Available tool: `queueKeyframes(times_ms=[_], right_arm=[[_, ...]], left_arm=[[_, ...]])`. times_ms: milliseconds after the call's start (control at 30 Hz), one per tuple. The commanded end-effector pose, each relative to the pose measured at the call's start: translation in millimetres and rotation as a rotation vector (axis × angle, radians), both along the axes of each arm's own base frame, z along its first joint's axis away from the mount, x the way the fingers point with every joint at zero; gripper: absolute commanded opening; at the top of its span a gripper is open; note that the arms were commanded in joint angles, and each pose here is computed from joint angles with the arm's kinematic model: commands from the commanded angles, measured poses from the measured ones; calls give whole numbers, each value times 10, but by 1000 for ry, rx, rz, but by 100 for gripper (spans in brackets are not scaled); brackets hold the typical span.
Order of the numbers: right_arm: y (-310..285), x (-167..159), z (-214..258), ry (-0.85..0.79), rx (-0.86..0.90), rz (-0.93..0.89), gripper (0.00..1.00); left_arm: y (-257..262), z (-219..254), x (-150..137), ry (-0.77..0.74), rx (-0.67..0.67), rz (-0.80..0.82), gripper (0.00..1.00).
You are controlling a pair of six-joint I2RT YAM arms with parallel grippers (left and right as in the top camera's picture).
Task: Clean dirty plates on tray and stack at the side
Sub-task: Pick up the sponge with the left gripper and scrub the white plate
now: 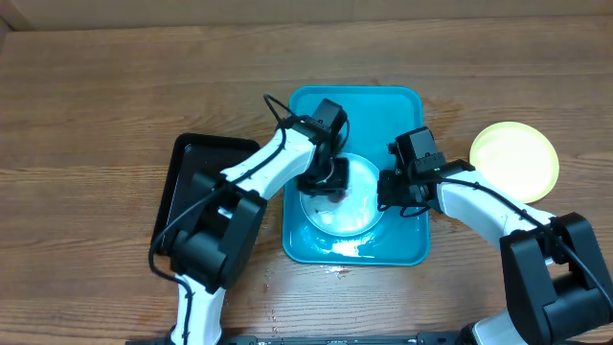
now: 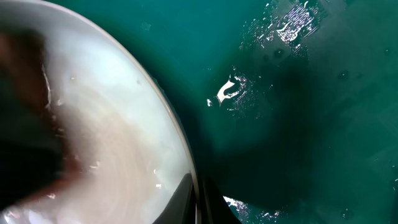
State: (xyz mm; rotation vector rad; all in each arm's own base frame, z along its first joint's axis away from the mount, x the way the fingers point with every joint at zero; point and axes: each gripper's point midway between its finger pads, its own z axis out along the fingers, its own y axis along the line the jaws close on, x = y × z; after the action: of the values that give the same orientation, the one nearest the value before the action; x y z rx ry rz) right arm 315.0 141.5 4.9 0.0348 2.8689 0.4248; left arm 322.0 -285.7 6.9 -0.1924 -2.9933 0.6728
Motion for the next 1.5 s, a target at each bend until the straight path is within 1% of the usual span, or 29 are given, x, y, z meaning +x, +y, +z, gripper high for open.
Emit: queueKeyframes(times_ms=[0, 67, 100, 233, 367, 467, 567, 633, 733, 800, 867, 933, 1000, 1067, 1167, 1233, 1300, 1367, 1400, 1433, 1467], right_arm=[[-53, -133, -160, 51, -32, 3, 4], [-54, -136, -161, 52, -32, 3, 4], [-54, -136, -161, 52, -32, 4, 4], [-56, -139, -162, 53, -33, 4, 4], [-56, -139, -162, 53, -33, 3, 4], [-55, -138, -162, 53, -33, 3, 4], [-55, -137, -162, 53, -33, 3, 4], [-55, -137, -162, 53, -33, 3, 4], [-55, -137, -162, 53, -33, 3, 4], [-55, -138, -162, 53, -33, 4, 4], [-55, -139, -162, 54, -33, 4, 4], [-55, -139, -162, 54, -33, 4, 4], [-56, -139, -162, 53, -33, 3, 4], [-55, -138, -162, 53, -33, 3, 4], [-56, -139, -162, 53, -33, 3, 4], [-63, -135, -162, 53, -33, 1, 4], [-76, -130, -162, 55, -32, -8, 4], [-76, -126, -159, 53, -31, -8, 4], [-76, -126, -159, 53, -31, -8, 4], [-76, -126, -159, 53, -31, -8, 4], [-76, -127, -160, 54, -31, -8, 4]], left_arm=[[-530, -123, -466, 233, -245, -88, 4], [-665, -133, -614, 285, -297, -122, 4], [-682, -132, -671, 306, -301, -129, 4], [-531, -135, -773, 348, -218, -110, 4], [-68, -190, -655, 294, 33, -10, 4], [397, -132, -429, 178, 245, 83, 4], [835, -50, -169, 44, 422, 149, 4], [1041, -28, -43, -23, 510, 169, 4], [1250, -25, 73, -101, 629, 171, 4], [1348, -2, 129, -140, 685, 170, 4], [1387, 16, 134, -154, 713, 165, 4], [1377, 12, 87, -130, 705, 160, 4], [1293, 6, -7, -78, 654, 152, 4], [1093, 39, -117, -16, 535, 114, 4], [766, 266, -228, 51, 294, 66, 4], [633, 511, -210, 38, 159, 51, 4], [620, 779, -116, -24, 87, 73, 4], [620, 947, -27, -98, 66, 82, 4], [658, 986, 20, -142, 94, 86, 4], [712, 956, 38, -171, 155, 89, 4], [732, 891, 25, -173, 194, 92, 4]])
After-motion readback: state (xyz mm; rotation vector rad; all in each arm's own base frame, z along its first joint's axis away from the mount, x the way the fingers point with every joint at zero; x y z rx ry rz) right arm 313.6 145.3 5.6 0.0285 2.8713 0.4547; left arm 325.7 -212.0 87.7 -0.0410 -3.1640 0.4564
